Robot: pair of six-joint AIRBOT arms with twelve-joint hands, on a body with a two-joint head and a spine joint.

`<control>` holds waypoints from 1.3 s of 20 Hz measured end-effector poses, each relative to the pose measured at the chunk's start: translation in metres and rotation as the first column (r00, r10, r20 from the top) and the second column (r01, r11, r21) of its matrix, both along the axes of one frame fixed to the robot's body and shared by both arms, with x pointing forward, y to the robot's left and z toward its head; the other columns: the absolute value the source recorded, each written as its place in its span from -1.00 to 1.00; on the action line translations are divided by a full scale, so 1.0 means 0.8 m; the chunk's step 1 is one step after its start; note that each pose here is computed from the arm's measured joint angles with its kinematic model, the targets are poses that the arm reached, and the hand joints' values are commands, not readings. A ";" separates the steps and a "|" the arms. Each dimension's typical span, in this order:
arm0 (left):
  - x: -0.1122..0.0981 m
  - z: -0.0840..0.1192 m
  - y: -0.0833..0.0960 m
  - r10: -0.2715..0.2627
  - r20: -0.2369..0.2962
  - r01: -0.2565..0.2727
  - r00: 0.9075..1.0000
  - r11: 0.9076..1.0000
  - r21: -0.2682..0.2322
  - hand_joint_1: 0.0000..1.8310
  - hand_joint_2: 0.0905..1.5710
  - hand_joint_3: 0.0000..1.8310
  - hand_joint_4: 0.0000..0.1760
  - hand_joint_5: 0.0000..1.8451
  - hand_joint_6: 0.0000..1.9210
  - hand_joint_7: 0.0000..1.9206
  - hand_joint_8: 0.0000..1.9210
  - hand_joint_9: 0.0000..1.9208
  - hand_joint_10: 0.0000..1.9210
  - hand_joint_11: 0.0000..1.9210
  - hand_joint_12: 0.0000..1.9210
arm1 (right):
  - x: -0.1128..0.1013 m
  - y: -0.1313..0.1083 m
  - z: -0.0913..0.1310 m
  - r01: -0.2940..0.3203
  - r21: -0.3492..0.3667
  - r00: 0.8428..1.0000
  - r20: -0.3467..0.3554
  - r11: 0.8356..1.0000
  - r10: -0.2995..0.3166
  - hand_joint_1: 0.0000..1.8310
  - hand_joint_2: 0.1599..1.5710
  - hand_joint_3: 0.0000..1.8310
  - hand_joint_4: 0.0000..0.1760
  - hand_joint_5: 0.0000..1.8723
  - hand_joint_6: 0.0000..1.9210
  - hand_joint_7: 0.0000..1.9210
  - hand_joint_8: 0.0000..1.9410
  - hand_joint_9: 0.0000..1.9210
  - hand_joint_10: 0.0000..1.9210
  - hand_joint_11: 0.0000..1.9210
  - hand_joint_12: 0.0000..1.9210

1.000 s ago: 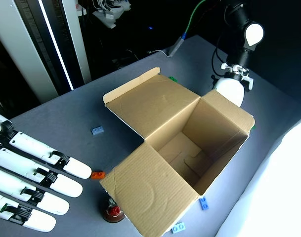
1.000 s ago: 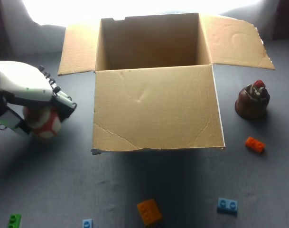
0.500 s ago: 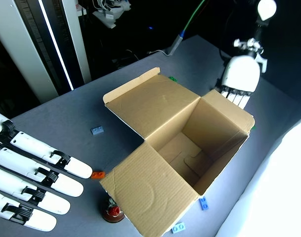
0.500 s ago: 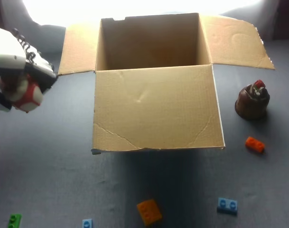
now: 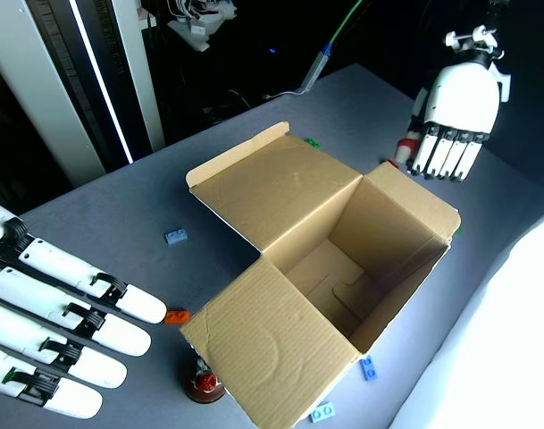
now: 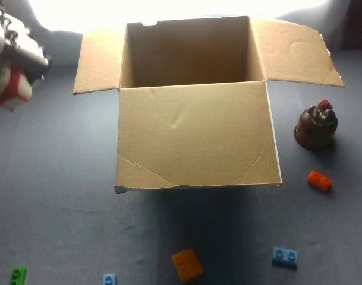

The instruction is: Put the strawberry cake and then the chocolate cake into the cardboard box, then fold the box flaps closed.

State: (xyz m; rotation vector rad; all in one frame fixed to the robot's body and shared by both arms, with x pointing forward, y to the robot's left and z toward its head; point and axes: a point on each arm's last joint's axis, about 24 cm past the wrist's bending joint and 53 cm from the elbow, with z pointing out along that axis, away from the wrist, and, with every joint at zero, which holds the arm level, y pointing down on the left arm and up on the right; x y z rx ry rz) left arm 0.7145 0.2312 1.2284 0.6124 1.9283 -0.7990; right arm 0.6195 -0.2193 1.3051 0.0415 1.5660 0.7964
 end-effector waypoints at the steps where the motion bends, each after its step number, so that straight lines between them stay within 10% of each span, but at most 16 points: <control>1: 0.001 0.009 0.000 0.002 0.014 -0.002 1.000 1.000 -0.013 0.37 0.75 -1.00 -1.00 -0.47 0.61 -0.54 0.92 -0.48 1.00 -0.62 1.00 | 0.000 0.000 0.000 0.000 0.000 1.000 0.000 1.000 0.000 0.09 0.24 -1.00 -0.86 -0.94 -1.00 -0.89 -1.00 -0.86 -1.00 -1.00 -0.55; 13: 0.004 0.091 -0.080 -0.129 0.144 0.132 0.981 0.991 -0.010 0.17 0.74 -1.00 -1.00 -0.40 0.62 -0.48 0.92 -0.65 1.00 -0.64 1.00 | 0.000 0.000 0.000 0.000 -0.001 1.000 -0.001 1.000 0.000 0.10 0.25 -1.00 -0.87 -0.97 -0.99 -0.91 -1.00 -0.88 -1.00 -1.00 -0.66; 20: -0.019 0.101 -0.167 -0.277 0.158 0.276 0.948 0.961 0.031 0.37 0.74 -1.00 -1.00 -0.45 0.62 -0.55 0.91 -0.47 0.97 -0.64 1.00 | 0.000 0.000 0.000 0.000 0.000 1.000 -0.001 1.000 0.000 0.10 0.25 -1.00 -0.89 -0.94 -0.99 -0.88 -1.00 -0.86 -1.00 -1.00 -0.56; 26: -0.027 0.099 -0.212 -0.341 0.164 0.333 0.926 0.940 0.074 0.16 0.75 -1.00 -1.00 -0.40 0.63 -0.50 0.93 -0.68 1.00 -0.64 1.00 | 0.000 0.001 -0.001 -0.002 0.000 1.000 -0.001 1.000 0.002 0.09 0.26 -1.00 -0.87 -0.95 -1.00 -0.90 -1.00 -0.88 -1.00 -1.00 -0.67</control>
